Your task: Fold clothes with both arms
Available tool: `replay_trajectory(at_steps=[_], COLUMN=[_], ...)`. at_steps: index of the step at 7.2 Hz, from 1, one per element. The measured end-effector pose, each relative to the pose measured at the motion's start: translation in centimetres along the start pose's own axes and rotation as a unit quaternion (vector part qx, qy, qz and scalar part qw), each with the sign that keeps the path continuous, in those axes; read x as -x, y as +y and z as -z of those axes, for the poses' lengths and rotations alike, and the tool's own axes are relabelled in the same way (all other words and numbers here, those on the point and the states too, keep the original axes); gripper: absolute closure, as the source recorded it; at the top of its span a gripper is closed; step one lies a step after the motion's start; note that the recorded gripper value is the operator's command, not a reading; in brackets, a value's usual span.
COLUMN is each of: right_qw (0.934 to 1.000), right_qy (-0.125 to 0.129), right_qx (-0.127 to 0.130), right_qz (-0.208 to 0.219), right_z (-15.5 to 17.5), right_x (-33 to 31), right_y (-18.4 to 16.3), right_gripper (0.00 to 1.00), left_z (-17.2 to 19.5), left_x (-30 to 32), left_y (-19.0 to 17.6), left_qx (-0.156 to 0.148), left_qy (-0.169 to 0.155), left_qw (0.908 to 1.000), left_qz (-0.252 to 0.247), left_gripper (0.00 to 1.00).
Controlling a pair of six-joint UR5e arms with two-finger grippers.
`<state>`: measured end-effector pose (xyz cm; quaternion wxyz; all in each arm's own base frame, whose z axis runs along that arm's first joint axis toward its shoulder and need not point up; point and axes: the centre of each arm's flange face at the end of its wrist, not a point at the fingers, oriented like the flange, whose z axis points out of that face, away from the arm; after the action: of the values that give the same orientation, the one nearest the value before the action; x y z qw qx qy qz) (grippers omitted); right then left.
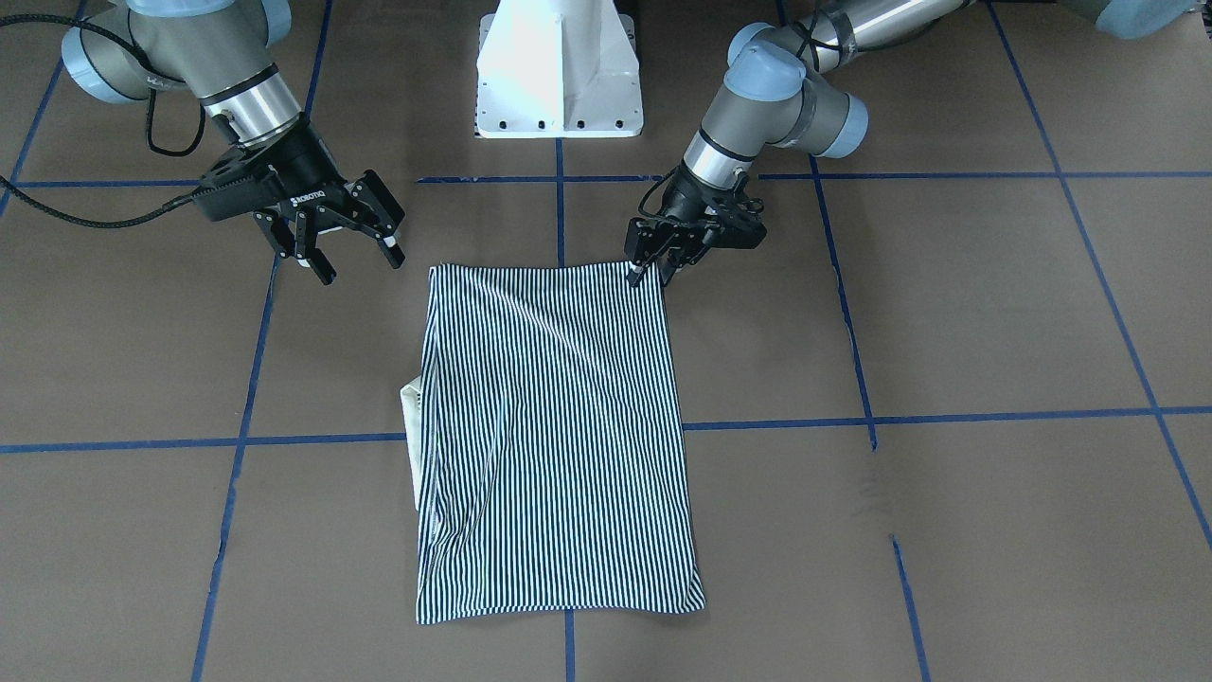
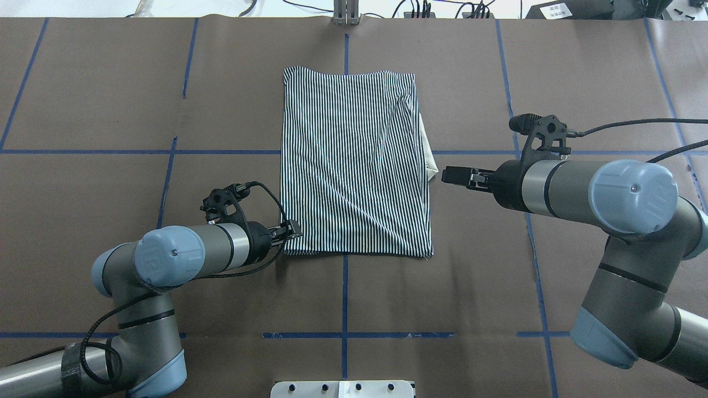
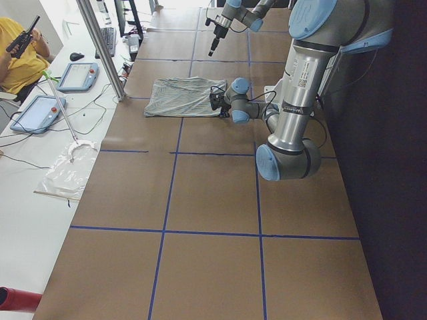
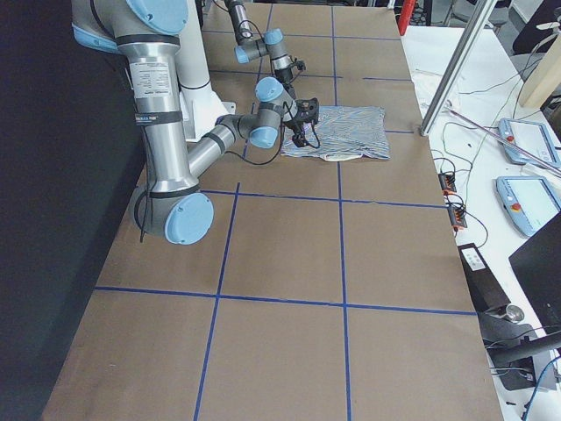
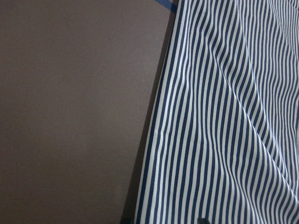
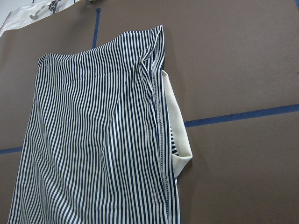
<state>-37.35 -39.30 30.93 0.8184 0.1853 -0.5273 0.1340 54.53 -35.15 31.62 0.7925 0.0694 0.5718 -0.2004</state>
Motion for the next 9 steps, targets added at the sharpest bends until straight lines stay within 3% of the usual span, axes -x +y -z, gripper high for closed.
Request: replay_trajectory(at_steps=[1,2,4,6,7,9], right_qw=[1.0000,1.0000,0.9999,0.9976,0.9933,0.9784], right_qy=[0.001,0.001,0.011,0.039,0.064,0.116], right_qx=[0.000,0.000,-0.004,-0.007,0.001,0.021], right_qz=[0.000,0.000,-0.006,-0.056,-0.097,-0.170], right_z=[-0.1,-0.1,-0.8,-2.6,-3.6,-5.4], right_x=[0.0,0.0,-0.5,-0.3,2.5,8.8], right_y=[0.0,0.0,0.0,0.5,1.1,3.8], right_gripper=[0.00,0.00,0.00,0.05,0.08,0.14], left_z=[0.0,0.0,0.1,0.3,0.3,0.3], left_x=[-0.1,-0.1,-0.3,-0.6,-0.6,-0.7], left_y=[0.2,0.2,0.3,0.3,0.3,0.4], left_qx=[0.001,0.002,0.002,0.002,0.000,-0.006], left_qy=[0.001,0.001,0.004,0.007,0.008,0.009], left_qw=[1.0000,1.0000,1.0000,1.0000,1.0000,0.9999], left_qz=[0.000,0.000,0.000,0.000,0.000,0.000], left_gripper=[0.71,1.00,1.00,1.00,1.00,1.00])
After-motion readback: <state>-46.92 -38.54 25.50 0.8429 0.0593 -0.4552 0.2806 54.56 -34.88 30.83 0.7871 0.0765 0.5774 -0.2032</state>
